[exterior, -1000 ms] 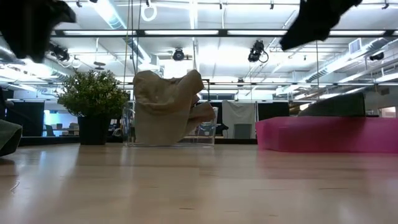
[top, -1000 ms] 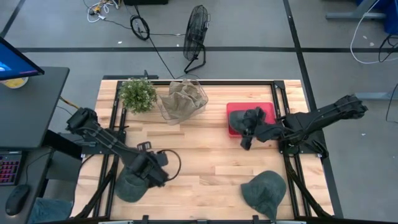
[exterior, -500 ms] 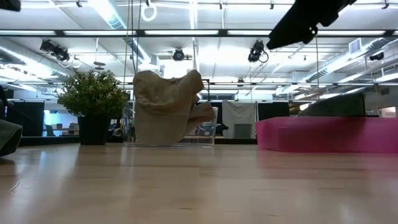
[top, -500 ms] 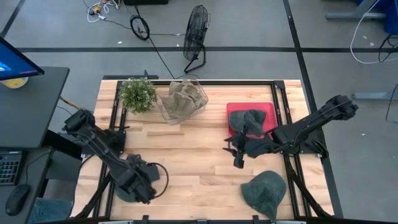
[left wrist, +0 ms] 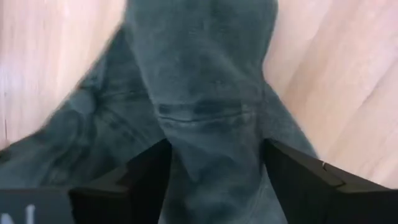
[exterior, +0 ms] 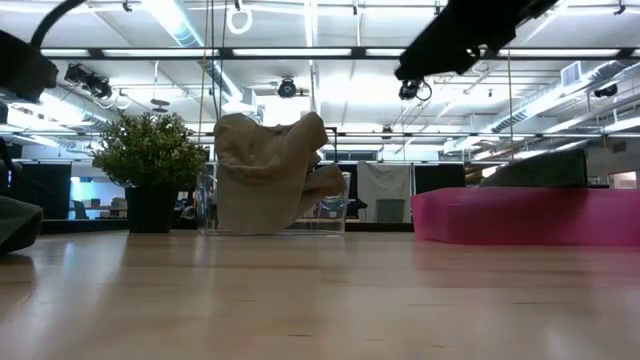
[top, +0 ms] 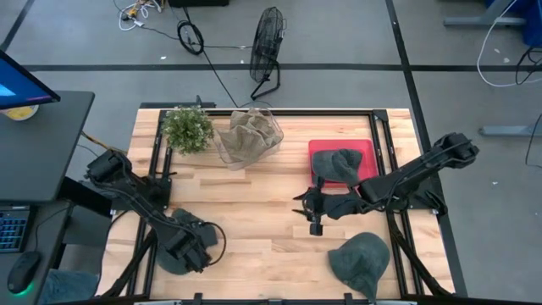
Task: Pick & Place hat
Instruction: Put the left black cap into the red bin
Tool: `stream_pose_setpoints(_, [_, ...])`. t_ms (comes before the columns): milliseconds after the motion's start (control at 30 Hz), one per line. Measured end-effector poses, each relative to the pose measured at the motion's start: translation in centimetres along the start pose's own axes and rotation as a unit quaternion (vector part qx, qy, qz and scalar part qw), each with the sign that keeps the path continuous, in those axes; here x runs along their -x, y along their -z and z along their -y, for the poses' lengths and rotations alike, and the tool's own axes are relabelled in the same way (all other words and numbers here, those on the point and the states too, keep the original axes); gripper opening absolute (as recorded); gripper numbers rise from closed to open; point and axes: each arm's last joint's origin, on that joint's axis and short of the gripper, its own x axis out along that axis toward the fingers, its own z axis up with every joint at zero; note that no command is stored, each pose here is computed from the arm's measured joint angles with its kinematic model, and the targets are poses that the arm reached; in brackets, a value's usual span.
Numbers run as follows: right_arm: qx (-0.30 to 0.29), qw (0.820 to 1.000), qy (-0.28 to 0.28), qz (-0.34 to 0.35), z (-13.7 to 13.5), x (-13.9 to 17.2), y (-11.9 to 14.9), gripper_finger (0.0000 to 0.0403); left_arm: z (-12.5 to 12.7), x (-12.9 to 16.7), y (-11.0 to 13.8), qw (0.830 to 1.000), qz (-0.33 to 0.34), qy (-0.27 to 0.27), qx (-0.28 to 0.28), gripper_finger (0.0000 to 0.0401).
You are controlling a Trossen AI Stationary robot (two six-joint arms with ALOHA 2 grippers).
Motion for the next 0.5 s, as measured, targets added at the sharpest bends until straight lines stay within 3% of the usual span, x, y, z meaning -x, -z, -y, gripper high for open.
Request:
stream_pose_setpoints(167, [0.033, 0.998, -0.029, 0.036, -0.8, -1.3, -0.4, 0.0153, 0.0, -0.5, -0.1, 0.997, 0.022, 0.006, -0.067, 0.0208])
stream_pose_setpoints(400, [0.048, 0.991, -0.096, 0.077, -2.2, -3.7, -0.2, 0.0135, 1.0, 1.6, -2.4, 0.986, 0.081, 0.023, -0.145, 0.0033])
stream_pose_setpoints(500, [0.042, 0.983, -0.132, 0.12, -2.7, -4.8, -0.5, 0.0139, 1.2, 3.1, -4.2, 0.981, 0.136, 0.016, -0.14, 0.0015])
